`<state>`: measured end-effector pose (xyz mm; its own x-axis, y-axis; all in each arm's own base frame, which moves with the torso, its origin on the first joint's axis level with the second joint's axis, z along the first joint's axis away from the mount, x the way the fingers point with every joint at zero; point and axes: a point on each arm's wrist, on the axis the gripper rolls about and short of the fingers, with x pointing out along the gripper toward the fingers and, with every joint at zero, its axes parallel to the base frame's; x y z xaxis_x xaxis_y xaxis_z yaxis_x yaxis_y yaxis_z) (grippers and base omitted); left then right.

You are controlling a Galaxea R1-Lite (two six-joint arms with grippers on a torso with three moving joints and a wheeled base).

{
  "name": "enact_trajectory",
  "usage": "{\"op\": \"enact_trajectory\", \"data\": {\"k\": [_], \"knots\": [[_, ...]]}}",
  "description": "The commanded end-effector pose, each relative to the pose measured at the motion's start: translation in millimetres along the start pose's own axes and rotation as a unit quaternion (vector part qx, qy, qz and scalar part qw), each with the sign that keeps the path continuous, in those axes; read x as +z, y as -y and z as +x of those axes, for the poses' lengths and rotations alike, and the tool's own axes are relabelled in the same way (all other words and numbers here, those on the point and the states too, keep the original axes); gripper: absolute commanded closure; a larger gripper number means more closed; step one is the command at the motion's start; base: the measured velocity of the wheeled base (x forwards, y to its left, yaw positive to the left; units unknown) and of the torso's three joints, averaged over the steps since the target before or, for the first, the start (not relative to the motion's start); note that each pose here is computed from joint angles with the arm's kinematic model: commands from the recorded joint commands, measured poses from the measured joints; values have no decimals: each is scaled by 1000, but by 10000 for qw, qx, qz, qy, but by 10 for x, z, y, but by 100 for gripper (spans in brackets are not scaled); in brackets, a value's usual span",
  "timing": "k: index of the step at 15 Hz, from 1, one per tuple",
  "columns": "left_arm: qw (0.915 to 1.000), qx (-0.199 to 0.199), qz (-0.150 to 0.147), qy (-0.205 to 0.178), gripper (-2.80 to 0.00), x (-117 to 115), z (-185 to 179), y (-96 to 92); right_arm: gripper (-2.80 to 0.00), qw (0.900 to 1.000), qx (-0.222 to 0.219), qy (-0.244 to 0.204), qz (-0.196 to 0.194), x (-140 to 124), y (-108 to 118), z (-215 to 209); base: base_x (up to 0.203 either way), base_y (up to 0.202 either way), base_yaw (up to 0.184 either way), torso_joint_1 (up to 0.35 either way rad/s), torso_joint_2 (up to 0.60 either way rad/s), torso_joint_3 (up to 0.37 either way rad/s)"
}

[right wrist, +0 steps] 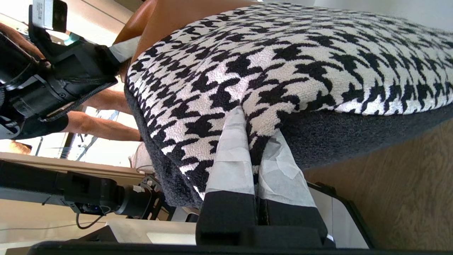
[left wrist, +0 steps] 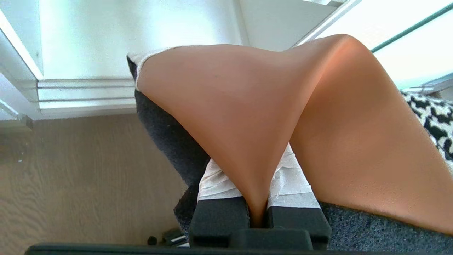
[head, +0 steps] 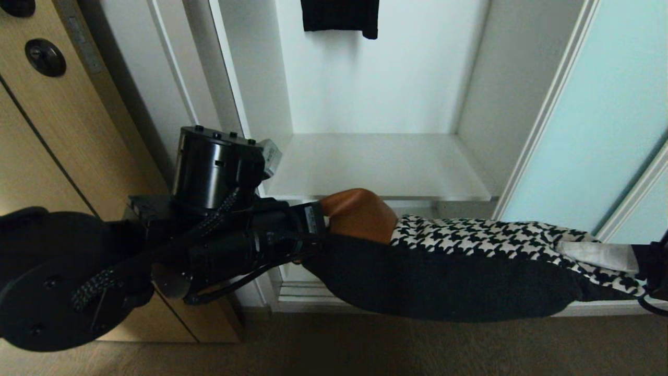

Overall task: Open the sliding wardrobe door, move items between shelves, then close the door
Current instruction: Place the pillow on the lower shelf

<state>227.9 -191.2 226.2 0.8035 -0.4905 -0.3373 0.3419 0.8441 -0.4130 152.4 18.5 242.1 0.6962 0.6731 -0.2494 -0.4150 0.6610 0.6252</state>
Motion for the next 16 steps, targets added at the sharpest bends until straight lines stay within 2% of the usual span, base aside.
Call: {"op": "enact_trajectory", "data": {"k": [1, 3, 9, 16], "knots": [[10000, -32, 7, 12, 0, -3, -53, 0, 0, 10000, 22, -19, 14, -13, -4, -6, 0, 0, 0, 0, 0, 0], [10000, 25, 31, -86, 0, -72, -56, -29, 0, 10000, 15, -32, 28, -8, 5, 6, 0, 0, 0, 0, 0, 0], [9999, -17, 31, -127, 0, -92, -89, -23, 0, 9998, -32, -123, 124, 7, 53, 64, 0, 0, 0, 0, 0, -10], [9996, 72, 26, -268, 0, -167, 12, -46, 0, 9994, -90, -235, 227, 46, 140, 173, 0, 0, 0, 5, 2, -176]]}}
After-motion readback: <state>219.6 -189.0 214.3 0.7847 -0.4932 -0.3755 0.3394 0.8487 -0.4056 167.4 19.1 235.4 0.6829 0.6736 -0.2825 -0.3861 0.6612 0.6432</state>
